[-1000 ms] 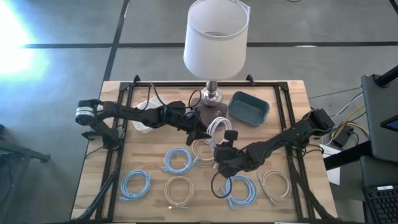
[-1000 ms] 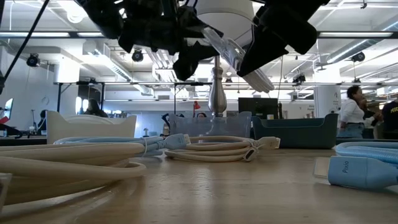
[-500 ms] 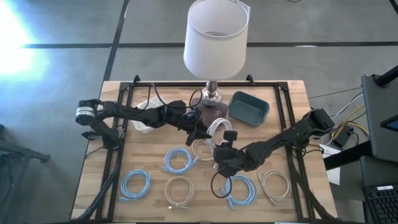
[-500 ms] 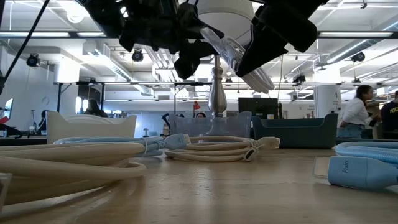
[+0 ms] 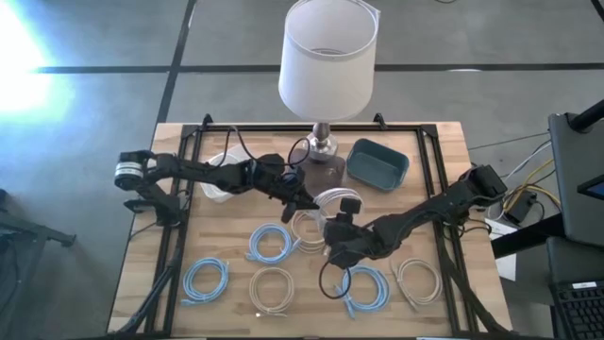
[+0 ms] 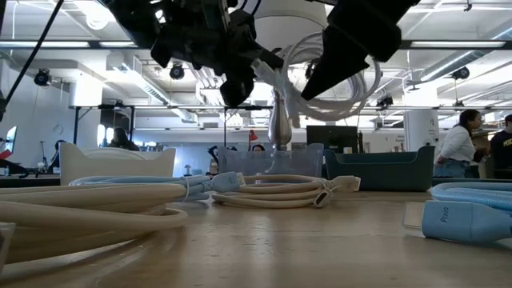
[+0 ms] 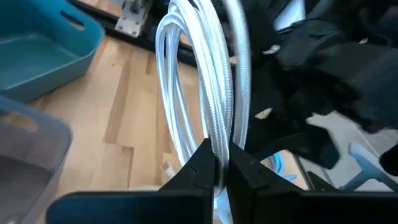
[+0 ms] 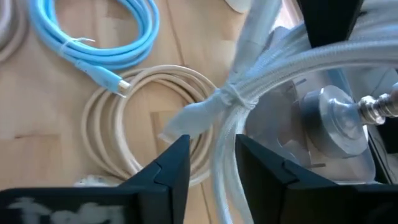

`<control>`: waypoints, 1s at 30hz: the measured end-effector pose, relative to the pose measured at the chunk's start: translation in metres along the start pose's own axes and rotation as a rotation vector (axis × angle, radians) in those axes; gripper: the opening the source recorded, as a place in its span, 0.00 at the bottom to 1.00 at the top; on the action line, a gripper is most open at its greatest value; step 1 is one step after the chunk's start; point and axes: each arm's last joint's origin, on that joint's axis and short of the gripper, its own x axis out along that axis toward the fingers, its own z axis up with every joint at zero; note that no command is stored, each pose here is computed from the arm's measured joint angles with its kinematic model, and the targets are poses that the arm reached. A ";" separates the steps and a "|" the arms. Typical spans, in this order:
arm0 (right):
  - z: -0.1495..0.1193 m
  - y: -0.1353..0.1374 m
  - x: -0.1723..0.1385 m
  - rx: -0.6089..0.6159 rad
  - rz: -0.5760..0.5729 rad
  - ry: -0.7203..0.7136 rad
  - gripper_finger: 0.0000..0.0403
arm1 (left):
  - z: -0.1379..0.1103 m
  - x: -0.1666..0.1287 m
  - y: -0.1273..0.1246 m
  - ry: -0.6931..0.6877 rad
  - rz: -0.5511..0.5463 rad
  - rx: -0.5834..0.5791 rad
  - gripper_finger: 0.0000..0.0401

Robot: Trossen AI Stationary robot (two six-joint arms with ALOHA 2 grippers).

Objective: Sort HDMI cables
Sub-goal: Put the white HDMI cable into the white bin

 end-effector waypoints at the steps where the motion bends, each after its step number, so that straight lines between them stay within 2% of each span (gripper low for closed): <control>1: 0.001 0.001 -0.002 -0.001 0.004 -0.004 0.33 | -0.001 0.000 0.001 0.009 0.008 -0.005 0.06; 6: 0.008 0.005 -0.011 -0.003 0.019 -0.034 0.38 | -0.003 -0.008 0.004 0.070 0.041 -0.034 0.05; 11: 0.018 0.005 -0.018 0.010 0.028 -0.060 0.41 | 0.006 -0.034 -0.001 0.094 0.098 -0.032 0.05; 17: 0.021 0.004 -0.019 0.014 0.030 -0.066 0.39 | 0.011 -0.087 -0.018 0.163 0.325 -0.012 0.06; 23: 0.021 0.004 -0.019 0.014 0.029 -0.064 0.38 | 0.010 -0.151 -0.045 0.157 0.542 -0.008 0.06; 30: 0.021 0.004 -0.019 0.008 0.028 -0.064 0.39 | -0.007 -0.212 -0.066 0.158 0.772 -0.040 0.06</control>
